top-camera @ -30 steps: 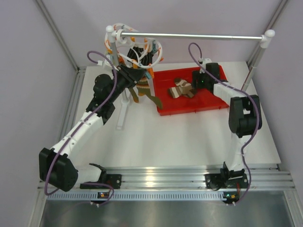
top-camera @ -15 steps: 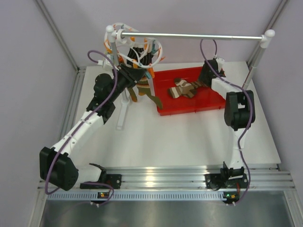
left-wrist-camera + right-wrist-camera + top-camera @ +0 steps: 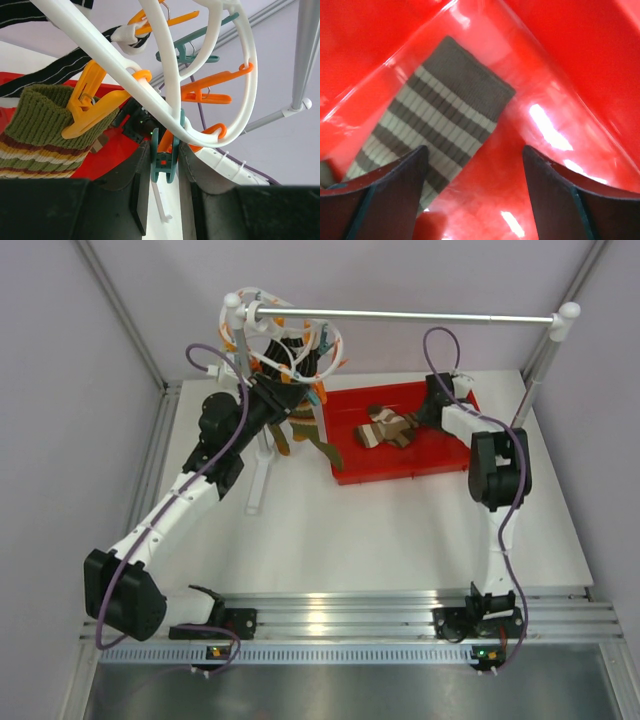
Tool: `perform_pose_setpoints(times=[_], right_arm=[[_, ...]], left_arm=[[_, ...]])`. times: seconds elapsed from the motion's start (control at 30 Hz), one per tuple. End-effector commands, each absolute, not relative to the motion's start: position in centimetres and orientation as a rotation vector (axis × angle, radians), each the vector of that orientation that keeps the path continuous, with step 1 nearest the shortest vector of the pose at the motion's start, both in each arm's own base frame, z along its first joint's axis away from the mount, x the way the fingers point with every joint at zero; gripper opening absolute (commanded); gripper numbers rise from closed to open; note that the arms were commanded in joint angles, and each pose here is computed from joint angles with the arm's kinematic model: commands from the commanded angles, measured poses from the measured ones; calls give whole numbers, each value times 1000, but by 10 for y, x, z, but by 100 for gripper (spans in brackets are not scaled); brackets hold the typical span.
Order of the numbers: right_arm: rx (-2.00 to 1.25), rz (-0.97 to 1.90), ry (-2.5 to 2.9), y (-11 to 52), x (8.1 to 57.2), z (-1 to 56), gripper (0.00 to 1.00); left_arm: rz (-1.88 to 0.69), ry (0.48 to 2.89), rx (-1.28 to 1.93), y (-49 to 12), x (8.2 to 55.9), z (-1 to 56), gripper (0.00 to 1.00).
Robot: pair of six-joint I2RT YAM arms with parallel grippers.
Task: Clip the socks to the hanger
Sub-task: Pick up the sock from the bin.
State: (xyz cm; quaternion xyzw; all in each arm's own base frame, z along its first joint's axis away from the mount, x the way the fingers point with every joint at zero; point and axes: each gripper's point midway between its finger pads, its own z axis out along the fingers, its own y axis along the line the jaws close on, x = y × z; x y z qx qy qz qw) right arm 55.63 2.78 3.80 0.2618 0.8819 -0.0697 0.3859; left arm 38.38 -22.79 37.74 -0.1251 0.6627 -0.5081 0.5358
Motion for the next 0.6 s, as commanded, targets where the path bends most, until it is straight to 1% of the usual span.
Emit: perform_pose_setpoints(times=[0.0, 0.03, 0.13, 0.2, 0.33, 0.37, 0.4, 0.43, 0.57], right_arm=[[693, -96, 2262, 46, 564, 35, 71], [681, -85, 2270, 47, 564, 34, 64], [673, -18, 2284, 48, 565, 31, 21], [612, 13, 2275, 49, 567, 40, 0], [473, 98, 2222, 56, 568, 82, 0], [437, 159, 2120, 60, 576, 121, 0], [397, 202, 2106, 67, 572, 129, 0], [357, 230, 2051, 70, 572, 158, 0], [281, 356, 1890, 85, 571, 223, 0]], left_arm=[[-1176, 1558, -322, -221, 393, 387, 0], [-1176, 1555, -322, -220, 393, 389, 0], [-1171, 1559, -322, -220, 394, 387, 0], [-1171, 1564, -320, -220, 394, 386, 0], [-1169, 1574, -314, -220, 392, 386, 0], [-1168, 1578, -310, -221, 391, 384, 0], [-1170, 1575, -310, -220, 390, 386, 0], [-1172, 1574, -308, -220, 389, 386, 0], [-1180, 1570, -306, -220, 387, 386, 0]])
